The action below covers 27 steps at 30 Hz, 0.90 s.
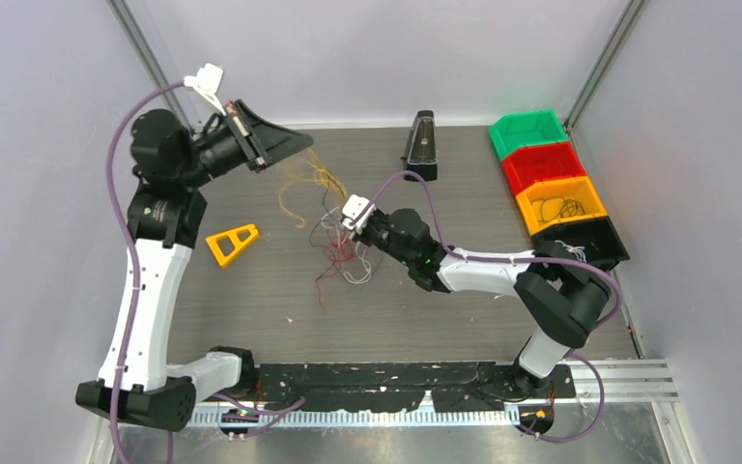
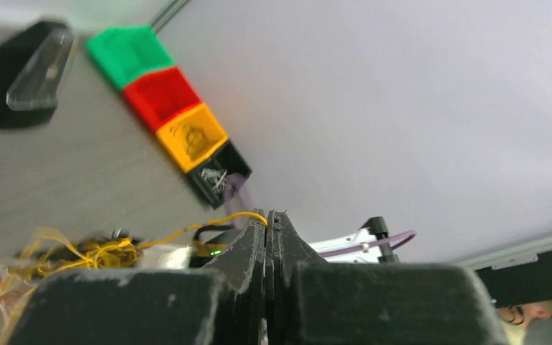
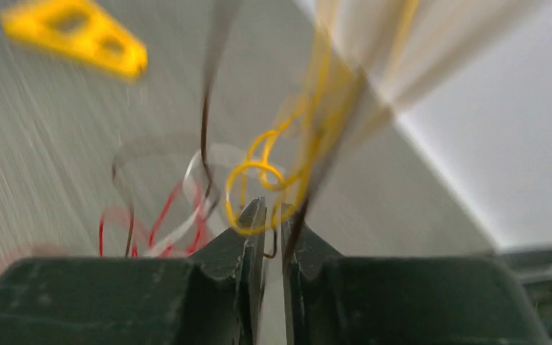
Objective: Untangle the cables
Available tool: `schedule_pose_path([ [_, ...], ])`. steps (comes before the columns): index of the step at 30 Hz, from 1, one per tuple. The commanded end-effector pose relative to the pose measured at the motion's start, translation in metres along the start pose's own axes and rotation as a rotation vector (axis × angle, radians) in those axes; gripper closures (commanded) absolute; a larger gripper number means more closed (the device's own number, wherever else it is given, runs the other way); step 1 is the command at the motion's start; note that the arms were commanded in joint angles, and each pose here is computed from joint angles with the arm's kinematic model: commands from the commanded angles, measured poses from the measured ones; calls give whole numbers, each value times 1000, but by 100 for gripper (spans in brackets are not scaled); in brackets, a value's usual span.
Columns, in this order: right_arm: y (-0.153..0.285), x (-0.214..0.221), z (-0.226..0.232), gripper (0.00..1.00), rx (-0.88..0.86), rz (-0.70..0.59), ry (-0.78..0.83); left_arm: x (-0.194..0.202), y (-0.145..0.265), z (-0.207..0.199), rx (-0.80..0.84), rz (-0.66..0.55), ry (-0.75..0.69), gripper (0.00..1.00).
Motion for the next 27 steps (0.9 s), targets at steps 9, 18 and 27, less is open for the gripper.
schedule_pose_path([
  [9,57,103,-9,95,-115,451,-26,-24,37,-91,302,-145,-304,100],
  [18,73,119,-16,95,-162,577,-89,-76,62,-136,354,-324,-479,100],
  [27,67,136,-6,95,-227,726,-146,-117,80,-179,377,-472,-591,100],
])
Point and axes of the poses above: each gripper's point midway between its finger pads, its own y axis back along the fingers, its own z axis along the line the jaws close on, x = y × z, the point moved 4 cm from there along y, back along the fingers, and after that the axes turned 5 degrees about -y, right-handed, at the moved point
